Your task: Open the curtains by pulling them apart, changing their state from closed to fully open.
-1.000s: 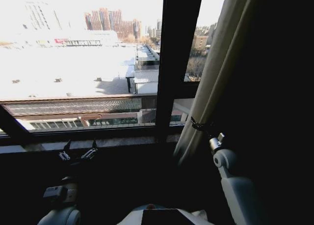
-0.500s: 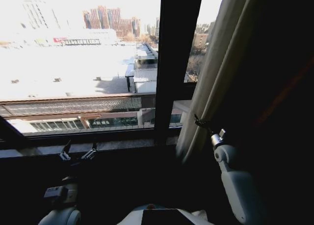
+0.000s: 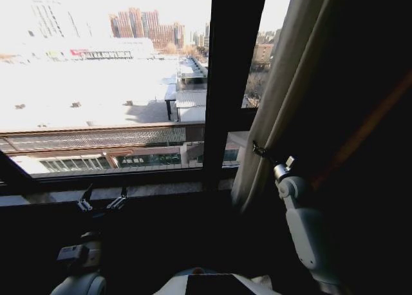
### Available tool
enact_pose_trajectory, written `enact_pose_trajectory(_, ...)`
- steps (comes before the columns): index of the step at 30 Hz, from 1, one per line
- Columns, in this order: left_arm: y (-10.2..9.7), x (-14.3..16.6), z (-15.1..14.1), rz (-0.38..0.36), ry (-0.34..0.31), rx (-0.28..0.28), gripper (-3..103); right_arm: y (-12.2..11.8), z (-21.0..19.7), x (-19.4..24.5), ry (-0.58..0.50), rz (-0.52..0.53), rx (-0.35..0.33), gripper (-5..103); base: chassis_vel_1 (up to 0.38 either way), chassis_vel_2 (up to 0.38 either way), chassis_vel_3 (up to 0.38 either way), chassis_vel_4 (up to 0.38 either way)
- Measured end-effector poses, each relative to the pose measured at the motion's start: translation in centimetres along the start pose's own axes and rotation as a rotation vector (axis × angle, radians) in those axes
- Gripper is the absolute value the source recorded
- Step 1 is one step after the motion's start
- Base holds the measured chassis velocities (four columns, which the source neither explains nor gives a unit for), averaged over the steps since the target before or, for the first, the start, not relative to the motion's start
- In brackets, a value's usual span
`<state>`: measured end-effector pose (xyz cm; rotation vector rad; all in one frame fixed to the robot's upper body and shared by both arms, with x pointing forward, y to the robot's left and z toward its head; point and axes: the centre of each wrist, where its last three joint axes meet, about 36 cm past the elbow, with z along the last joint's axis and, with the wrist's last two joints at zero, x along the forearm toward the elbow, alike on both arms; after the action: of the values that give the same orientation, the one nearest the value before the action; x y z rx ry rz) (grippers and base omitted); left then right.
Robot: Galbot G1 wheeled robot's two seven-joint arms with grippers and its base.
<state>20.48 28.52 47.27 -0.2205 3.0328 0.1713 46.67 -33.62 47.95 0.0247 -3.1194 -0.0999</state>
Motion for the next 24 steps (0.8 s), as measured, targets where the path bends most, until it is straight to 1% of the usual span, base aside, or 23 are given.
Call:
enact_pose_trajectory(4,-0.3,0.1,-0.1,-0.005,0.004,-0.001,100,0.5,0.1,-1.2,0.003,-0.008,-0.005,100,0.0,0.0,0.0,0.0)
enact_pose_trajectory(10,-0.2,0.1,-0.1,-0.005,0.006,-0.004,100,0.8,0.1,-1.6,0.001,-0.011,-0.005,100,0.0,0.0,0.0,0.0)
enact_pose_trajectory(12,-0.2,0.1,-0.1,-0.006,0.005,-0.006,100,1.1,0.0,-1.5,-0.003,-0.01,0.014,100,0.0,0.0,0.0,0.0)
enact_pose_trajectory(24,-0.2,-0.1,-0.2,0.0,0.0,-0.008,100,3.2,0.4,0.2,-0.016,-0.052,0.062,100,0.0,0.0,0.0,0.0)
